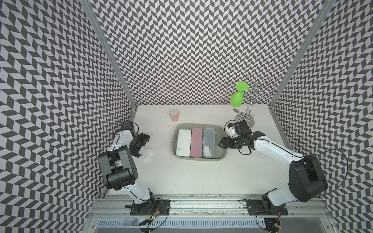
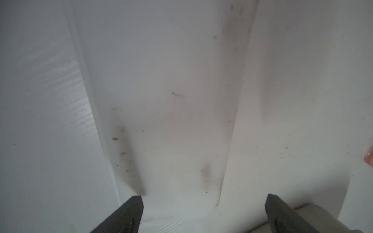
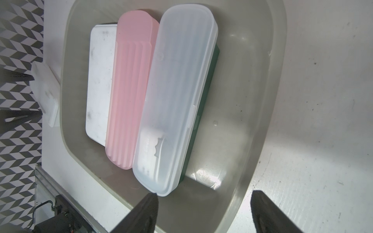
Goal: Put the pencil case into the storage box
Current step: Pick up the pencil case from the center of the board.
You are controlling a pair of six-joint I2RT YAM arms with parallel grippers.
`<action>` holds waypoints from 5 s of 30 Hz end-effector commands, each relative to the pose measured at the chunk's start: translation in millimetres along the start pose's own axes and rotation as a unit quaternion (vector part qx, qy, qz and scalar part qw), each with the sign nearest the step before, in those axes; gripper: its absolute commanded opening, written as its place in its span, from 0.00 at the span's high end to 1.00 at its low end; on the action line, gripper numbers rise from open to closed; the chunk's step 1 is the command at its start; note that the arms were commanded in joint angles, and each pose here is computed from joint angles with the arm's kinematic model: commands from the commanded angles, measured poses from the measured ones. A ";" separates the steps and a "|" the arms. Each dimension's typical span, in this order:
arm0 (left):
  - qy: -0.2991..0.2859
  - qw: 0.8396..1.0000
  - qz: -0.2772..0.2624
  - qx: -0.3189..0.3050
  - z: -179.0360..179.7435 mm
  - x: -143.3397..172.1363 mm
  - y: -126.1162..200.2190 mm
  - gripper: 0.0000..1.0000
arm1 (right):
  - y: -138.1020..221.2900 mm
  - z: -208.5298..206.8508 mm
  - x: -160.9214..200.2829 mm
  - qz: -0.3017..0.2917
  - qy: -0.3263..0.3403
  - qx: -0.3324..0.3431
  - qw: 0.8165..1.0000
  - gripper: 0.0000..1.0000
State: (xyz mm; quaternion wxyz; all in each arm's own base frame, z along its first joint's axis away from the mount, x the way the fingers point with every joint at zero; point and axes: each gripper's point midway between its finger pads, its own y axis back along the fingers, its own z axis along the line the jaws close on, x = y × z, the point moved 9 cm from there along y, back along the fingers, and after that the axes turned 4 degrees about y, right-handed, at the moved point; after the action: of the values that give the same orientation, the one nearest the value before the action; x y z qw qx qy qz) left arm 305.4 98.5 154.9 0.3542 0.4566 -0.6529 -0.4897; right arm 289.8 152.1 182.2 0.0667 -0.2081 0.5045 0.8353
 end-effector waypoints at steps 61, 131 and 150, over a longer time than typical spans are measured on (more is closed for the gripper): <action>-0.214 0.964 -0.013 -0.155 3.9 -9.8 -46.0 0.00 | -14.5 8.1 -23.9 0.010 0.000 -0.015 1.000 0.23; -0.255 0.957 -0.100 -0.094 -3.8 -18.8 8.5 0.04 | -9.8 10.2 -23.2 0.017 -0.006 -0.013 1.000 0.24; -0.395 0.909 -0.058 0.116 -104.4 119.8 63.8 0.06 | -7.9 4.4 -21.4 0.001 -0.009 -0.011 1.000 0.24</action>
State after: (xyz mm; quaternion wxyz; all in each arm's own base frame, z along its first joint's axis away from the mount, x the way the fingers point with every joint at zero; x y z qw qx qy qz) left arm 342.3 -9.0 220.6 0.0250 0.3019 -0.7347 -0.6070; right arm 311.6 164.9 177.7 0.0486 -0.1858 0.5035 0.8424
